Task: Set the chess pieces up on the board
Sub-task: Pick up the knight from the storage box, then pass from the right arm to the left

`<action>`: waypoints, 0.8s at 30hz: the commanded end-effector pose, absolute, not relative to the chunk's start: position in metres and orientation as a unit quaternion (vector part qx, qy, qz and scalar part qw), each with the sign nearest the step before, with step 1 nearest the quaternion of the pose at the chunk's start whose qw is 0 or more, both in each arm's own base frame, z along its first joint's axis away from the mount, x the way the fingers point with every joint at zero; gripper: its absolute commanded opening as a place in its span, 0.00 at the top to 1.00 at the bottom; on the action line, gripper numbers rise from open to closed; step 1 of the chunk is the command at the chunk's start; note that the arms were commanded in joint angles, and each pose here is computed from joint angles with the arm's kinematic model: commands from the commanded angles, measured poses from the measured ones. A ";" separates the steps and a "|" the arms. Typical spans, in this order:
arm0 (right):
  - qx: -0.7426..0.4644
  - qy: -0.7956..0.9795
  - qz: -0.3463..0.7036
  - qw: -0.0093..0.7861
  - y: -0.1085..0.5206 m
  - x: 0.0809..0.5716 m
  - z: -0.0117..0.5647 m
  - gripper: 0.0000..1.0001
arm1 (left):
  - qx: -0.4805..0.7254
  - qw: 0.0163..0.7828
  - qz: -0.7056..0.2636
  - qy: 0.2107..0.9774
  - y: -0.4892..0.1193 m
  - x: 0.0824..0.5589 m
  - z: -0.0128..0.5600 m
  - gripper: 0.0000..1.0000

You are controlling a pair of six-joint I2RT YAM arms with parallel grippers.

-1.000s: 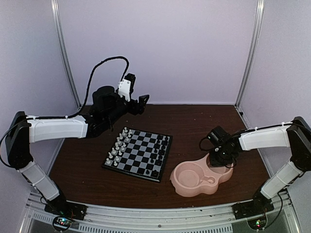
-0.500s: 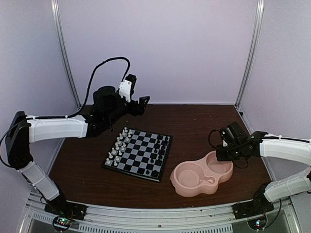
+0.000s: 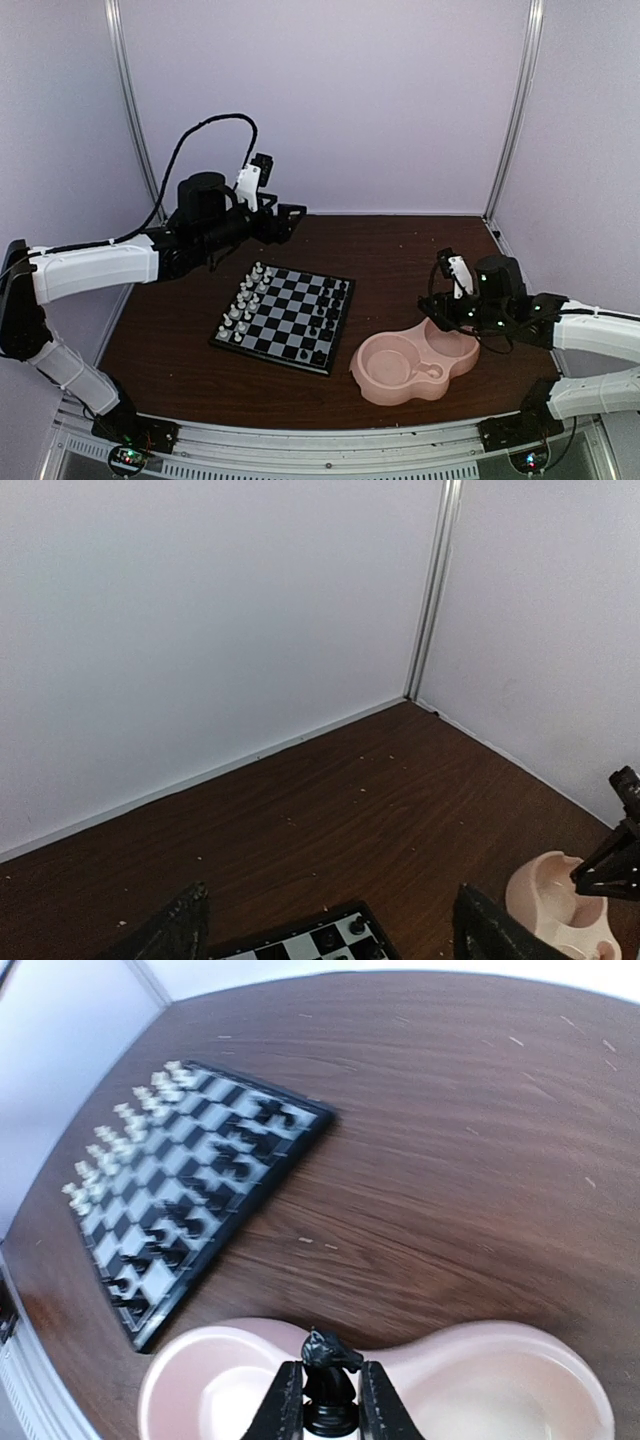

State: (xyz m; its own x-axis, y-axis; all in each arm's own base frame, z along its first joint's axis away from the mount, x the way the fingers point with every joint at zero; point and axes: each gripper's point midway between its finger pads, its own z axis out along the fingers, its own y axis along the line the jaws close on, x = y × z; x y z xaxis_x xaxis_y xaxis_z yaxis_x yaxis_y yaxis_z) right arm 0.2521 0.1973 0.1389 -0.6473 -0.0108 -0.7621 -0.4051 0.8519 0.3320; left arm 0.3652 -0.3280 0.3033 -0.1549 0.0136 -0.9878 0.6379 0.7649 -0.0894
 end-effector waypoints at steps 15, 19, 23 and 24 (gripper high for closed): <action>-0.333 0.756 0.262 0.498 0.316 0.226 0.187 0.89 | 0.243 0.289 -0.575 0.726 -0.378 0.299 0.255 0.38; -0.344 0.750 0.253 0.505 0.327 0.227 0.188 0.89 | 0.258 0.274 -0.566 0.733 -0.383 0.286 0.245 0.40; -0.339 0.749 0.227 0.522 0.332 0.231 0.190 0.89 | 0.275 0.264 -0.536 0.753 -0.392 0.273 0.234 0.39; -0.335 0.751 0.215 0.527 0.331 0.233 0.191 0.89 | 0.273 0.264 -0.531 0.757 -0.393 0.273 0.231 0.40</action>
State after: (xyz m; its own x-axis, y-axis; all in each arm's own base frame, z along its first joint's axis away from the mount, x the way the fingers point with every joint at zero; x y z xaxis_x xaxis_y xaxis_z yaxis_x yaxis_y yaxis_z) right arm 0.2217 0.3270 0.1712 -0.2867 -0.2953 -0.9114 -0.7744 0.6315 0.0390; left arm 0.2863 -0.3845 0.2297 -0.7291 0.0856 -0.6790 0.6710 0.2851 -0.6845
